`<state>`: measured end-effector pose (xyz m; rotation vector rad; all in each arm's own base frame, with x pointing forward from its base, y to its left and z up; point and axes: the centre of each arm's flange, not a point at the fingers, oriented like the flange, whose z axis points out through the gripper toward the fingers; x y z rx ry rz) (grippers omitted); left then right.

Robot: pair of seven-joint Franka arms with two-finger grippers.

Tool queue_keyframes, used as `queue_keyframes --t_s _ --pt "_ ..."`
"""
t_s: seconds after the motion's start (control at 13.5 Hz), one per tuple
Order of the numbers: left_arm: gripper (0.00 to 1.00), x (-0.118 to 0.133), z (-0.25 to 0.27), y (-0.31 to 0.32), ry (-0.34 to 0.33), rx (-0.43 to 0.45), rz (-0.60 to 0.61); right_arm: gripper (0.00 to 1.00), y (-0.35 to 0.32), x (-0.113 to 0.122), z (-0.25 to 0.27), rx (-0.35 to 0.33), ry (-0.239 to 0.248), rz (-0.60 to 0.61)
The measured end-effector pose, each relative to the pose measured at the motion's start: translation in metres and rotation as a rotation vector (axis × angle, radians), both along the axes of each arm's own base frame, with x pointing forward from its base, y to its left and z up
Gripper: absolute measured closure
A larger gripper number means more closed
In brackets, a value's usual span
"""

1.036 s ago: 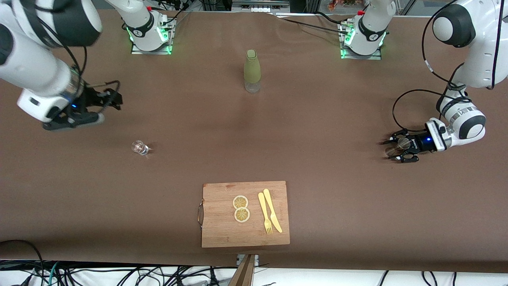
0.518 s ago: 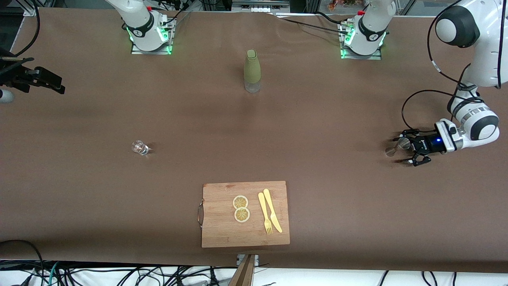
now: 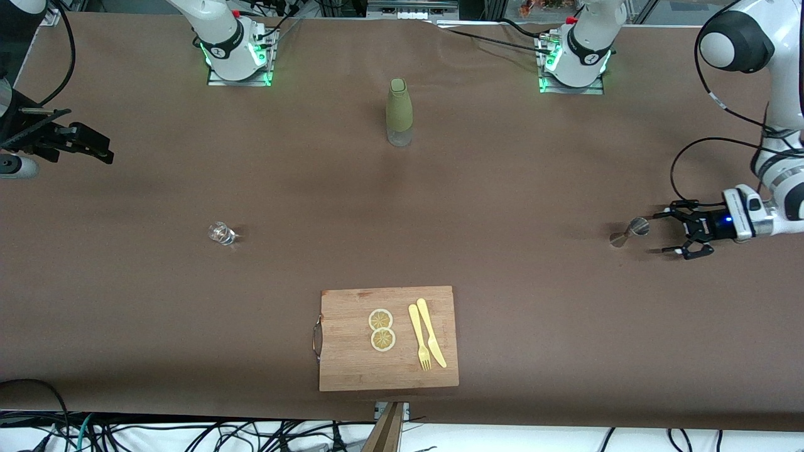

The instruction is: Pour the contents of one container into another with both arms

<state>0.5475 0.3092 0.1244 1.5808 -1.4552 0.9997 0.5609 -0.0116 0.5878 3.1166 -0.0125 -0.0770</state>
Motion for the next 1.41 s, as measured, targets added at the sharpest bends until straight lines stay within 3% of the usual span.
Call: queue_keyframes --t_s 0.52,0.96,1.41 --pt "0.0 0.048 0.143 0.003 0.379 0.23 0.044 0.0 -0.001 0.0 0.002 0.0 -0.008 -0.001" --pt "0.0 0.082 0.27 -0.095 0.621 0.438 0.145 0.0 -0.001 0.002 0.002 -0.001 -0.017 -0.003" --pt "0.0 0.093 0.359 -0.218 0.828 0.618 0.33 0.0 0.0 0.003 0.002 -0.001 -0.024 -0.003"
